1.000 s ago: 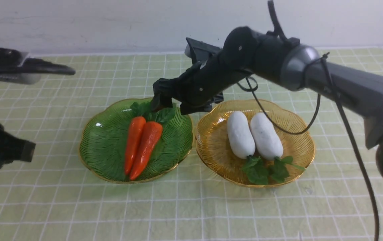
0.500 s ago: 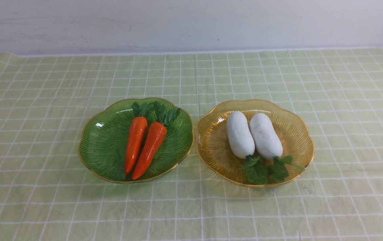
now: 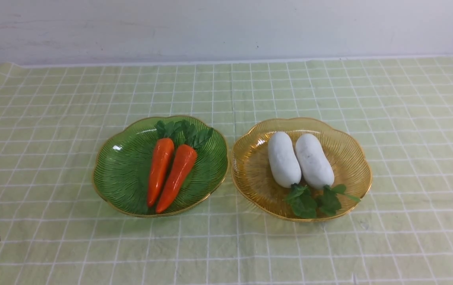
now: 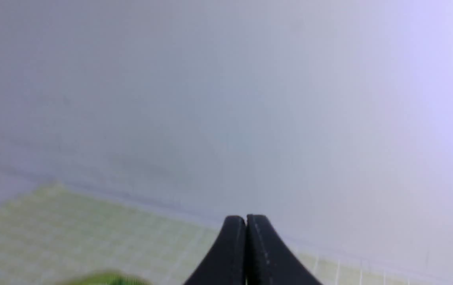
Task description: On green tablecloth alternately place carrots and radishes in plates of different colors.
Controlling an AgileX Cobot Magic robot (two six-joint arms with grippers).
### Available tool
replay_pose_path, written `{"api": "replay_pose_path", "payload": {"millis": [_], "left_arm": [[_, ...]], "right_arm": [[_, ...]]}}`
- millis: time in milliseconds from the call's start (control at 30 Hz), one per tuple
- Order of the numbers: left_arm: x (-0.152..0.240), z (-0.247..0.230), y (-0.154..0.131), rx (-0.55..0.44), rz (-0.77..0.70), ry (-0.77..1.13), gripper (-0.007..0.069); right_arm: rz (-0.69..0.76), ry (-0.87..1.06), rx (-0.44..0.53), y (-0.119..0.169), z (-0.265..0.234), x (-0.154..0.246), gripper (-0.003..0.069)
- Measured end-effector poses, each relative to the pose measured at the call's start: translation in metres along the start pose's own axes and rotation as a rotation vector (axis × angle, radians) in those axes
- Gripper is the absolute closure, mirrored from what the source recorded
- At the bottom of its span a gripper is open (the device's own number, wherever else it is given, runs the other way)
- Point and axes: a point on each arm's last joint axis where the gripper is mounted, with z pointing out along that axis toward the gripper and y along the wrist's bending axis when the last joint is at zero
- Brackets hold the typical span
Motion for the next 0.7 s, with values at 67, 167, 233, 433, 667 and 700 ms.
{"api": "replay_pose_path", "payload": {"millis": [67, 167, 233, 433, 667, 700], "left_arm": [[0.001, 0.002, -0.001, 0.009, -0.008, -0.013, 0.0633], [0.000, 0.002, -0.002, 0.017, -0.016, -0.031, 0.0633], [-0.002, 0.002, -0.002, 0.022, -0.020, -0.048, 0.0633], [-0.002, 0.002, -0.002, 0.022, -0.020, -0.056, 0.0633], [-0.001, -0.016, -0.001, 0.027, -0.023, -0.130, 0.0633], [-0.001, -0.017, -0.001, 0.027, -0.023, -0.136, 0.0633]], "right_arm": [[-0.001, -0.165, -0.021, 0.003, -0.028, 0.015, 0.0673], [0.020, -0.316, -0.046, 0.007, -0.064, 0.053, 0.0673], [0.020, -0.332, -0.047, 0.008, -0.072, 0.068, 0.0673], [0.002, -0.311, -0.044, 0.009, -0.075, 0.081, 0.0673], [-0.001, -0.302, -0.043, 0.009, -0.074, 0.083, 0.0673], [-0.001, -0.302, -0.043, 0.009, -0.074, 0.083, 0.0673]]}}
